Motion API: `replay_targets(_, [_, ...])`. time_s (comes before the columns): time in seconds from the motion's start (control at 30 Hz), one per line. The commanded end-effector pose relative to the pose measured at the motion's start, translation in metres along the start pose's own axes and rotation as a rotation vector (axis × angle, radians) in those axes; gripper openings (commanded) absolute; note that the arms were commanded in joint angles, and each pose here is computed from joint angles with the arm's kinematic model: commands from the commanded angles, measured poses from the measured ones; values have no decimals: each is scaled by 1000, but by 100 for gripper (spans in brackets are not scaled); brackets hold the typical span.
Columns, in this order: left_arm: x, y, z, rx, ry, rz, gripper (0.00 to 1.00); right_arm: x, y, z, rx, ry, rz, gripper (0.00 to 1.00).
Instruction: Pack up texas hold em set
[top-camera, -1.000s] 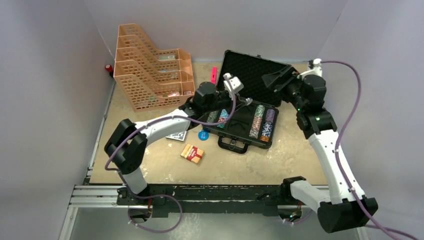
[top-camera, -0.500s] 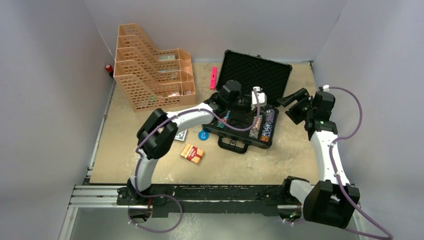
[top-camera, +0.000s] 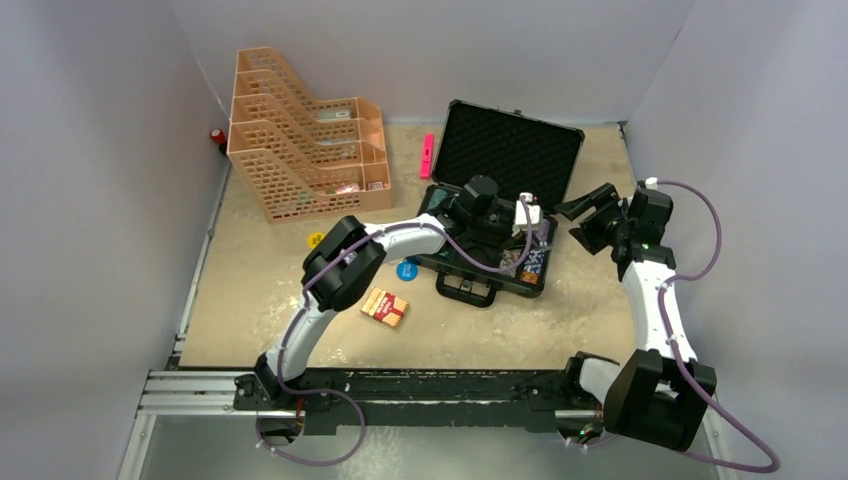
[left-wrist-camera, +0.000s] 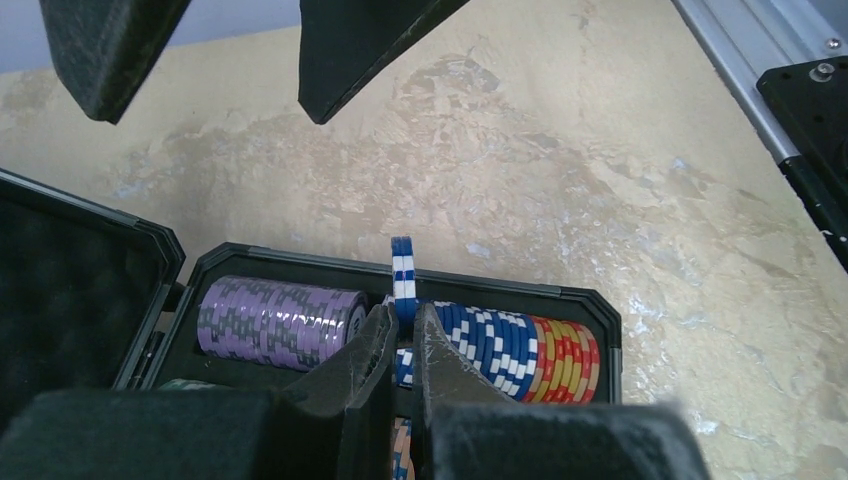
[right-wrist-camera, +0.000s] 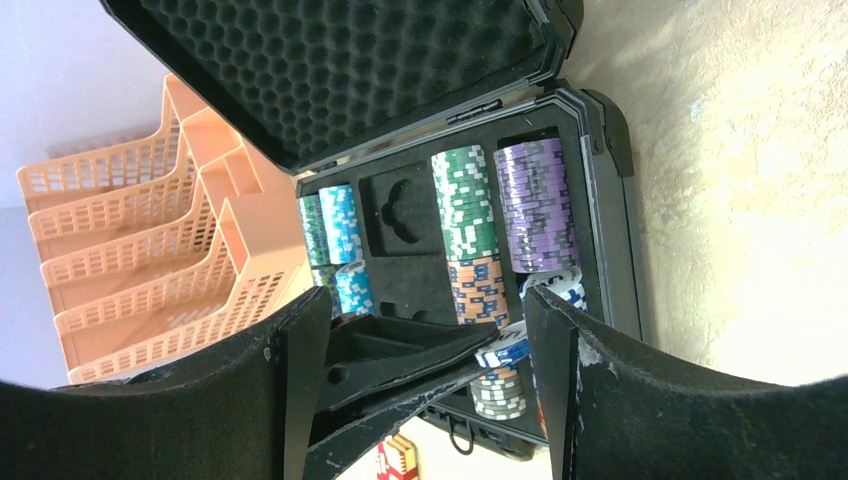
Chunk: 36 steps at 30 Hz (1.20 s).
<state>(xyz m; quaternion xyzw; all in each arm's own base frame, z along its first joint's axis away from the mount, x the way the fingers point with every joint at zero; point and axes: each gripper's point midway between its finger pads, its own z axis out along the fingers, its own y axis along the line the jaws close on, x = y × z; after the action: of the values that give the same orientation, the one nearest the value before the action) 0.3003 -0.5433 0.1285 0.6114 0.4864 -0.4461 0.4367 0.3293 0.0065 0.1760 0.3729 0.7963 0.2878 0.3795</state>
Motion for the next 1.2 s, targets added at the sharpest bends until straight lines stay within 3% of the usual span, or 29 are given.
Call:
replay_targets(0.0, [-30,17,5,-30,-94,95,0,-3,4,1,-36,0,-34,73])
replay_targets(0.53, [12,30,7,-105,-4,140,0,1,0,3,-31,15,-33,72])
replay_targets(0.63, [18,28,7,-93,19,134,9,2,-1,3,-29,17,-33,72])
replay_targets(0.77, [17,27,7,-94,19,107,32,2,-2,3,-30,19,-33,72])
replay_targets(0.87, [11,29,5,-112,8,103,37,5,3,2,-64,34,-71,71])
replay_targets(1.03, [-16,32,-1,-137,-45,120,34,6,4,-2,-82,37,-142,69])
replay_targets(1.17, [-32,33,-9,-157,-79,126,29,3,1,-3,-72,13,-196,59])
